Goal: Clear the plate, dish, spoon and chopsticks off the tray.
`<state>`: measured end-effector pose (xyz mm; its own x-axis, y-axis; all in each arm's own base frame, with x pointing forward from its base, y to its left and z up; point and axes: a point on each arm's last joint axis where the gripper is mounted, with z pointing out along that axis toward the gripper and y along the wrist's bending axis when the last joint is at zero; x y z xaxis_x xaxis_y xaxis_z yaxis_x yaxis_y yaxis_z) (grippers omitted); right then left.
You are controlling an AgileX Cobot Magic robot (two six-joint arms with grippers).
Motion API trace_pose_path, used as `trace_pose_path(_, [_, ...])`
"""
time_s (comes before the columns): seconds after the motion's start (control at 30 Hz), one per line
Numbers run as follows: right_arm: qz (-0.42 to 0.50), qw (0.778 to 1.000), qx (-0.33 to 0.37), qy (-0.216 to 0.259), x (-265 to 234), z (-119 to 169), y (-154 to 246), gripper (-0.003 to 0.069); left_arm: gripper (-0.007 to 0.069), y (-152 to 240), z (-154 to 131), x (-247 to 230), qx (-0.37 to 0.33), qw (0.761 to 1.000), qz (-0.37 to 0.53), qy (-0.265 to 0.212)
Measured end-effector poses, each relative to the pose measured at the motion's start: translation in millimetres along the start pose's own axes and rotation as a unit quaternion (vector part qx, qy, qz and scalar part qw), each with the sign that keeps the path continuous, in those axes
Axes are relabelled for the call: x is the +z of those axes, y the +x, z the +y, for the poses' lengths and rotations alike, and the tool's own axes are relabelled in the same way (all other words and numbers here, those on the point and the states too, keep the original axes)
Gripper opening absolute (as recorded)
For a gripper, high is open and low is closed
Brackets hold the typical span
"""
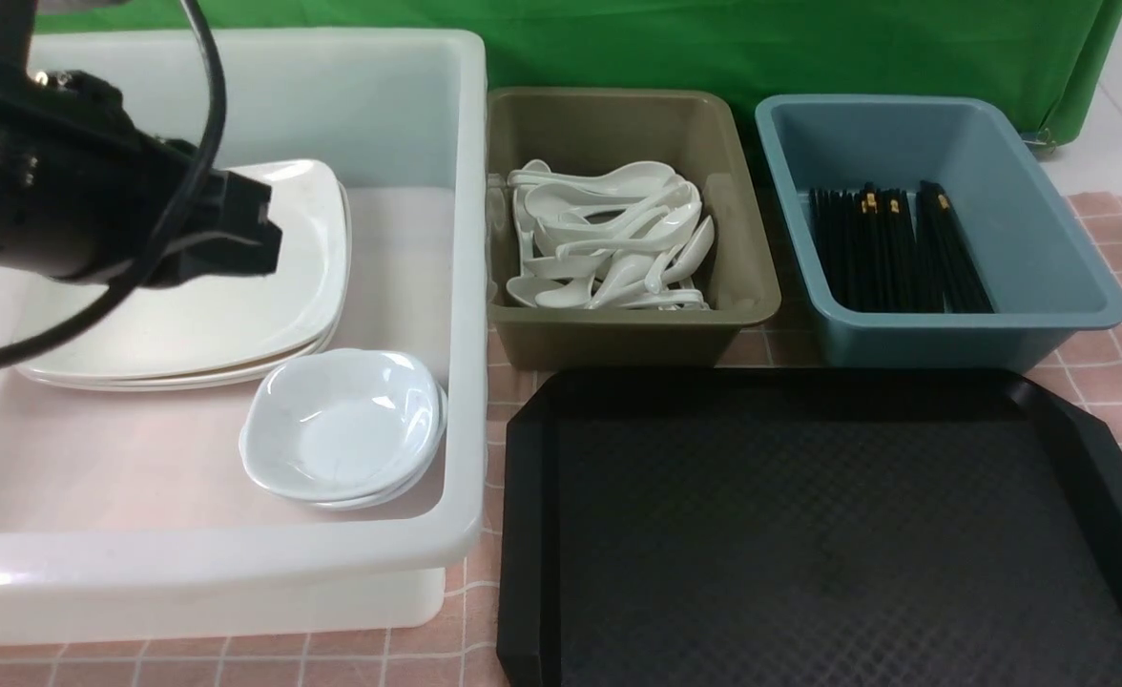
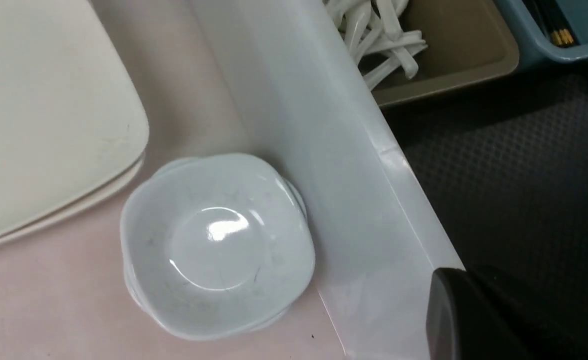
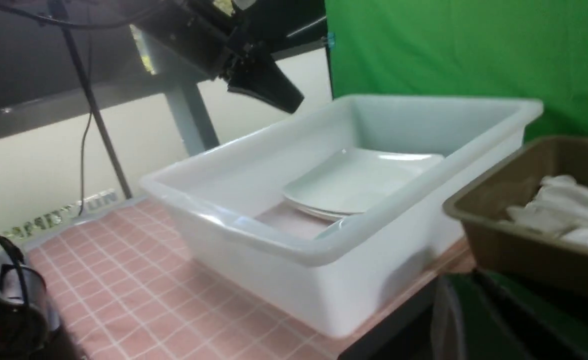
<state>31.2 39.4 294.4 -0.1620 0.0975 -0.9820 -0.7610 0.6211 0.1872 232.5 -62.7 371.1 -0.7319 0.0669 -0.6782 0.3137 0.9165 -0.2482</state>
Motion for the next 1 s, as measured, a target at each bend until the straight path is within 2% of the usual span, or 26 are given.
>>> trace_pose_path(0.13, [0.019, 0.998, 0.019, 0.052, 2, -11, 33, 0.0083, -0.0003, 2, -1, 0, -0.002, 1.000, 0.009, 0.004])
trace_pose_path(0.23, [0.031, 0.991, 0.030, 0.130, 3, -24, 63, 0.0090, -0.0003, 2, -1, 0, -0.002, 1.000, 0.009, 0.005])
trace_pose_path(0.33, [0.036, 0.984, 0.035, 0.172, 2, -31, 76, 0.0099, -0.0003, 2, -1, 0, -0.003, 1.000, 0.009, 0.006])
trace_pose_path(0.4, [0.040, 0.972, 0.029, 0.229, 1, -40, 86, 0.0110, -0.0003, 2, -1, 0, -0.003, 1.000, 0.009, 0.006])
trace_pose_path(0.5, [0.044, 0.959, 0.024, 0.280, -1, -47, 93, 0.0122, -0.0003, 3, -1, 0, -0.003, 1.000, 0.016, 0.008])
trace_pose_path(1.0, [0.036, 0.915, 0.040, 0.400, -9, -60, 100, 0.0154, -0.0003, 12, -4, -1, -0.004, 0.998, 0.064, 0.019])
